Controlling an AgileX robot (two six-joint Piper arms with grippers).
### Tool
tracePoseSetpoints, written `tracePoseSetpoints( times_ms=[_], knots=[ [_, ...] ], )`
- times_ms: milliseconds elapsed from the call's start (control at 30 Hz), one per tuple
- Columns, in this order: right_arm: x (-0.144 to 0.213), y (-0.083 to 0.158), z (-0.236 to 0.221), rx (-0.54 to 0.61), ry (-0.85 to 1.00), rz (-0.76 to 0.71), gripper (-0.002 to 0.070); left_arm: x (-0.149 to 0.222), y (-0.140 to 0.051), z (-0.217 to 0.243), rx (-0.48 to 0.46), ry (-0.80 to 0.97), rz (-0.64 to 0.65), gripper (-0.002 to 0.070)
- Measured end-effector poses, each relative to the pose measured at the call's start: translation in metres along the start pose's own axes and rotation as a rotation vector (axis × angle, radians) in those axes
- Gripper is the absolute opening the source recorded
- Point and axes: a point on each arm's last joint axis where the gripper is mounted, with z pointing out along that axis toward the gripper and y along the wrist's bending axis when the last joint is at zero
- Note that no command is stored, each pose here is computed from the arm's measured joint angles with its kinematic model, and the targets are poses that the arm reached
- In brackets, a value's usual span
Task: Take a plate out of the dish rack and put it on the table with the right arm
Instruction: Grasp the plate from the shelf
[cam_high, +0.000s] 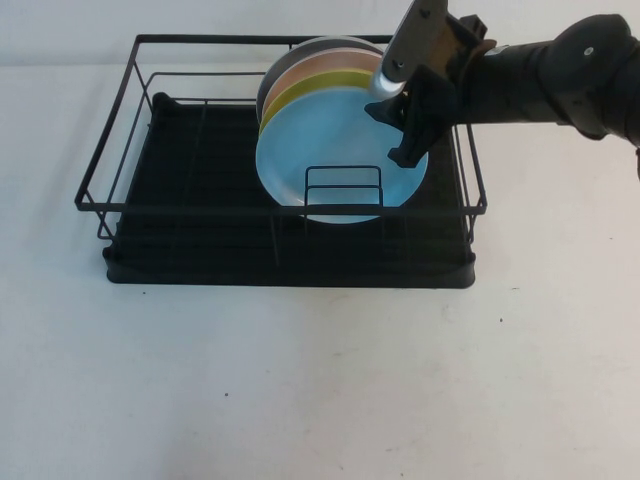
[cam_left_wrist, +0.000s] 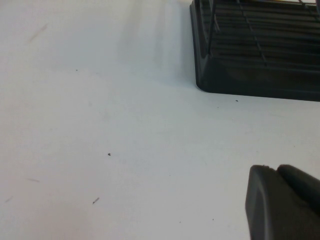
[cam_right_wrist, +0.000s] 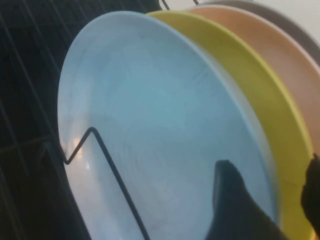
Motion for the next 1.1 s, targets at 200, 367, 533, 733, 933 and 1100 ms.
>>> tracePoseSetpoints(
  times_ms=[200,367,533,733,933,1100],
  knots=[
    [0.011,0.003,0.015,-0.017,0.023,-0.004,0.0277,0.000,0.000,0.000,0.000,0.000,0.000,-0.0006],
    [0.013,0.003,0.018,-0.006,0.027,-0.002,0.0268,0.000,0.000,0.000,0.000,0.000,0.000,-0.0006],
    [0.014,0.002,0.019,0.006,0.028,0.000,0.0134,0.000,0.000,0.000,0.000,0.000,0.000,-0.0006],
    [0.013,0.001,0.018,0.010,0.026,-0.001,0.0057,0.000,0.000,0.000,0.000,0.000,0.000,-0.0006],
    [-0.010,-0.007,-0.008,0.047,-0.028,-0.021,0.0056,0.000,0.000,0.000,0.000,0.000,0.000,-0.0006],
    [-0.048,-0.020,-0.060,0.135,-0.129,-0.053,0.0055,0.000,0.000,0.000,0.000,0.000,0.000,-0.0006]
  ],
)
